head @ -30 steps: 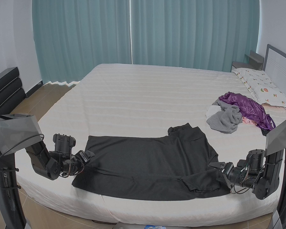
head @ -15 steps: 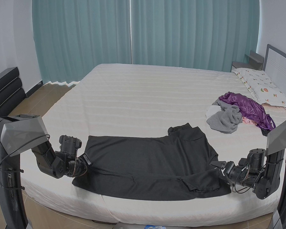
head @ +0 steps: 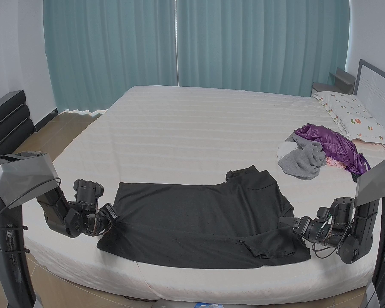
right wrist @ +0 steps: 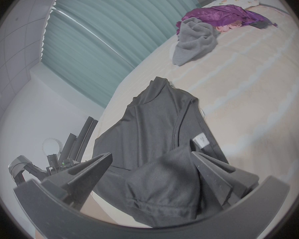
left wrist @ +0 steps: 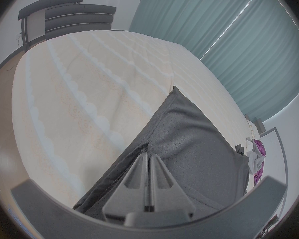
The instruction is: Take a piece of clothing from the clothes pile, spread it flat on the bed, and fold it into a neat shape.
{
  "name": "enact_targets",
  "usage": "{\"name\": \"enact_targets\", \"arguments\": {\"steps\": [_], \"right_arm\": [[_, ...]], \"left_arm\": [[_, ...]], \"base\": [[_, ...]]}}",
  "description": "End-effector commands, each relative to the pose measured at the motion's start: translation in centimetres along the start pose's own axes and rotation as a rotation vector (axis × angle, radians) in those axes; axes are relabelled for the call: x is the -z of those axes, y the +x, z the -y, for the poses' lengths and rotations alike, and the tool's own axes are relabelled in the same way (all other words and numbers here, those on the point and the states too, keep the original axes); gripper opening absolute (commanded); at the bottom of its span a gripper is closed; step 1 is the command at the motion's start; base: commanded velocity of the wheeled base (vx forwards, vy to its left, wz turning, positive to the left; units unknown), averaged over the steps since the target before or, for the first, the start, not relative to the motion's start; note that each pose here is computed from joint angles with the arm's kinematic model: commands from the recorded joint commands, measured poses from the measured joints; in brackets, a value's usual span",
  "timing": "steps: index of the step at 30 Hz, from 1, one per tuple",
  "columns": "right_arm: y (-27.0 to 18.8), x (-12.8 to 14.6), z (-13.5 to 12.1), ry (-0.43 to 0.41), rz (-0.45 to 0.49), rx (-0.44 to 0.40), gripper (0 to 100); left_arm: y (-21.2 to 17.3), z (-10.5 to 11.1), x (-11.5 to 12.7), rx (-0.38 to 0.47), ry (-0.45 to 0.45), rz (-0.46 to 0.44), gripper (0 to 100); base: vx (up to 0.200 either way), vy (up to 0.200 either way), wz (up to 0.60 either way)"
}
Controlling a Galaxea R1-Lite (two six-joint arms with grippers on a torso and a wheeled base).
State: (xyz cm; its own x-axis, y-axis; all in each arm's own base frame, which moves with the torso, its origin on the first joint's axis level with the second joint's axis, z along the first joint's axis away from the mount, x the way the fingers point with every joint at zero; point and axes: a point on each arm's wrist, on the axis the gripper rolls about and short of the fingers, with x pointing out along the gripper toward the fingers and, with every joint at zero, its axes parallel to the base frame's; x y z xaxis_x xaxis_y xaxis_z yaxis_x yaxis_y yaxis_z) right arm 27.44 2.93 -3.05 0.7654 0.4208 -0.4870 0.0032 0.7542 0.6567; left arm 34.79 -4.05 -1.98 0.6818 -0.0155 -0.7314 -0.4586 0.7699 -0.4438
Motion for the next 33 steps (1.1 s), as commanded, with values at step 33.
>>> {"name": "enact_targets", "arguments": {"steps": [33], "right_arm": [[4.1,-0.5,4.0,-0.142,-0.029,-0.021,100]], "left_arm": [[-0.1,-0.1,0.5,0.003,-0.001,-0.019,0]], "base": [[0.0,0.0,0.0]]}}
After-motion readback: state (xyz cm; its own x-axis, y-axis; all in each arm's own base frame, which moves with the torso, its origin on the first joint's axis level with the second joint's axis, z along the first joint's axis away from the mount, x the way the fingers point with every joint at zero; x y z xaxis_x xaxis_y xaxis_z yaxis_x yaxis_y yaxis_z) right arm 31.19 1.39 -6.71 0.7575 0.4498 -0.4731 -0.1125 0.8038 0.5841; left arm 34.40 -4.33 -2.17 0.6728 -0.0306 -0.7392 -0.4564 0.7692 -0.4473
